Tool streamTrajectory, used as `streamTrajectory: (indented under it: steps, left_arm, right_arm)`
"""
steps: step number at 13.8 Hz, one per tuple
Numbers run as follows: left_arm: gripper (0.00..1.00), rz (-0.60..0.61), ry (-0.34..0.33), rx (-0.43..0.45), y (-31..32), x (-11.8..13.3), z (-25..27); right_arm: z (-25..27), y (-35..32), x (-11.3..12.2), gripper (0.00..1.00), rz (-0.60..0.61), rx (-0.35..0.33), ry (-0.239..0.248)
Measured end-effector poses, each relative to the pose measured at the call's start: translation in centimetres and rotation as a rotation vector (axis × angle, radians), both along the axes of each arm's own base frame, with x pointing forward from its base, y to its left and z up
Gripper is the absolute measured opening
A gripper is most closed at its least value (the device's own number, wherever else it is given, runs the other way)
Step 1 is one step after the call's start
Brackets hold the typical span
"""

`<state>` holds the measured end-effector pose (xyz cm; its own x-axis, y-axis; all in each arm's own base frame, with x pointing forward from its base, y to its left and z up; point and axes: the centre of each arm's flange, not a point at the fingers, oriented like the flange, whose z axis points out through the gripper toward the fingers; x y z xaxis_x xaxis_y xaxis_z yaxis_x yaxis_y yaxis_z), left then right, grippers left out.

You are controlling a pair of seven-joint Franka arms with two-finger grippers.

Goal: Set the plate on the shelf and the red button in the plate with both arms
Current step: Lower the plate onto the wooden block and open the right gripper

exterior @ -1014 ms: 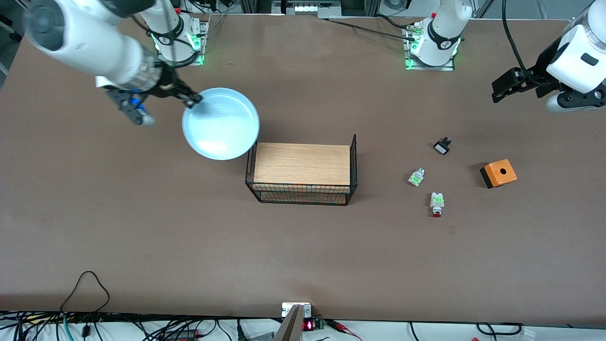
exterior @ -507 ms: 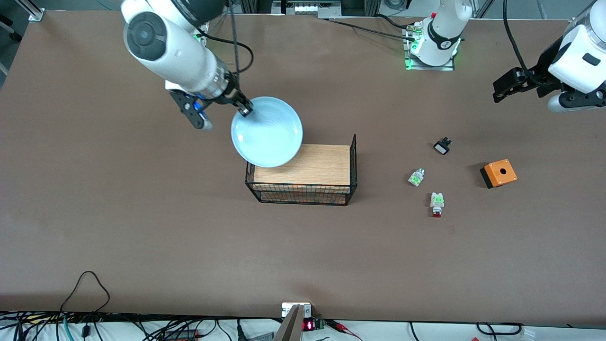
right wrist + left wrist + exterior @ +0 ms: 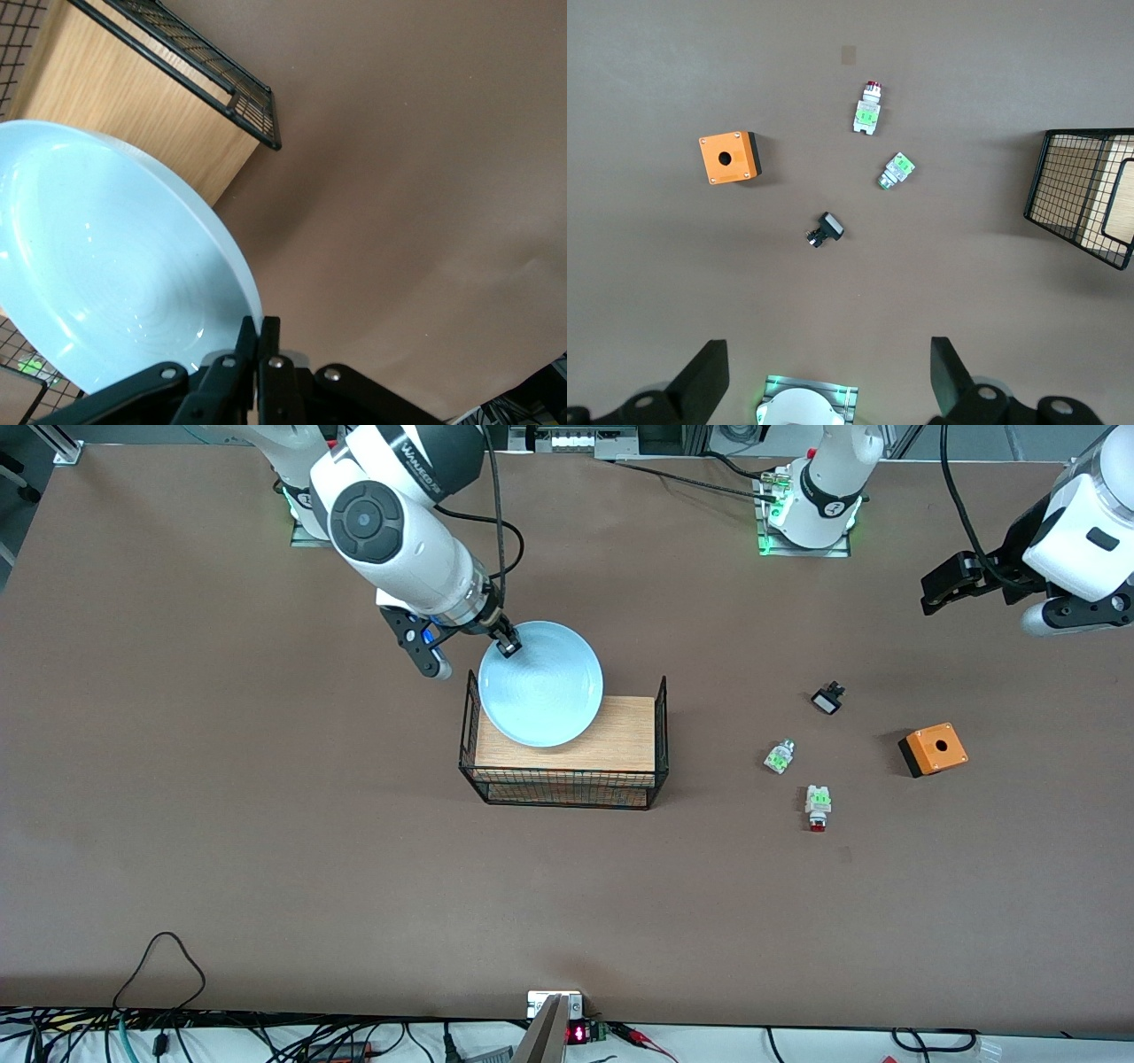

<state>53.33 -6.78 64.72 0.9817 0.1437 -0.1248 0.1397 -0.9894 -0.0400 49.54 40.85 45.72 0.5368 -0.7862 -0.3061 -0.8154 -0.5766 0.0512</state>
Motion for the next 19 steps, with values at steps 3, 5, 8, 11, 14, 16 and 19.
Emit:
streamTrajectory:
  steps: [3, 5, 8, 11, 14, 16, 19]
  left_arm:
    - [1.00, 0.002, -0.024, -0.003, 0.1, 0.2, 0.3]
    - [1.00, -0.003, -0.054, -0.007, -0.2, 0.5, 0.6]
    - [1.00, -0.004, -0.053, -0.007, -0.3, 0.6, 0.4]
    - [1.00, 0.009, -0.050, -0.006, 0.4, 0.7, 0.3]
    - [1.00, 0.015, -0.043, -0.005, 0.7, 0.6, 0.3]
    - [1.00, 0.013, -0.036, -0.005, 0.6, 0.6, 0.1]
    - [1.00, 0.012, -0.012, -0.002, 0.6, 0.4, -0.2]
  right_arm:
    - [-1.4, 0.4, 0.8, 0.03, -0.015, 0.009, -0.017]
    - [-2.7, 0.8, 1.4, 0.03, -0.026, 0.017, -0.032]
    - [-4.1, 1.6, 1.7, 0.03, -0.031, 0.025, -0.049]
    - [-5.2, 2.3, 1.6, 0.03, -0.029, 0.022, -0.047]
    - [-6.3, 2.2, 1.8, 0.03, -0.032, 0.012, -0.036]
    - [-6.7, 2.1, 1.9, 0.03, -0.033, 0.009, -0.033]
    - [-6.7, 1.8, 2.1, 0.16, -0.031, 0.007, -0.035]
